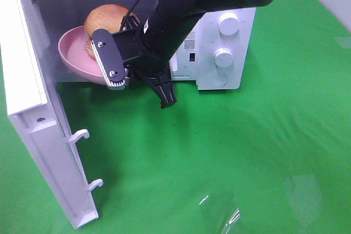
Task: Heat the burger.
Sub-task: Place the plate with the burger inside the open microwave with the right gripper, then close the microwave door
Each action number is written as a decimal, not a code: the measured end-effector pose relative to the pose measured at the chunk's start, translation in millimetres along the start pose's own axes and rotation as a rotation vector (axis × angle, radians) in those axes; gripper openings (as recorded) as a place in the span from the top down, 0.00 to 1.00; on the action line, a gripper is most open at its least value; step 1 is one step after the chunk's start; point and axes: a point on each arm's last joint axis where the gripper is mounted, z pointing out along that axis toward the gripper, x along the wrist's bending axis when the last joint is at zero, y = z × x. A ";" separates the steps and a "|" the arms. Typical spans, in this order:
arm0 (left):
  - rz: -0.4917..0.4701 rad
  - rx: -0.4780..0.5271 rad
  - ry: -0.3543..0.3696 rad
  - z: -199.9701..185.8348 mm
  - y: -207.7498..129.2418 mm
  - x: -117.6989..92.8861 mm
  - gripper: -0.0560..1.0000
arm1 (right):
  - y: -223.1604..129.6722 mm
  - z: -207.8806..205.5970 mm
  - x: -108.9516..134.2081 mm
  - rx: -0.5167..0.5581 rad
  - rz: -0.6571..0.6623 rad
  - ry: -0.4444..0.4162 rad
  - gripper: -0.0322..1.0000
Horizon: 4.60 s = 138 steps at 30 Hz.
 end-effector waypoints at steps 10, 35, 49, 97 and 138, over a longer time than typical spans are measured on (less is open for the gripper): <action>0.000 0.000 0.000 0.0 0.0 0.0 0.95 | -4.9 31.6 -19.0 0.079 0.114 -0.019 0.95; 0.000 0.000 0.000 0.0 0.0 0.0 0.95 | -2.8 65.0 -47.1 0.081 0.283 -0.087 0.78; 0.000 0.000 0.000 0.0 0.0 0.0 0.95 | -2.8 63.1 -47.8 0.074 0.498 -0.097 0.44; 0.000 0.000 0.000 0.0 0.0 0.0 0.95 | 8.1 -5.9 -34.5 0.218 1.223 0.219 0.28; 0.000 0.000 0.000 0.0 0.0 0.0 0.95 | -142.7 -255.6 108.8 0.530 1.824 -0.102 0.28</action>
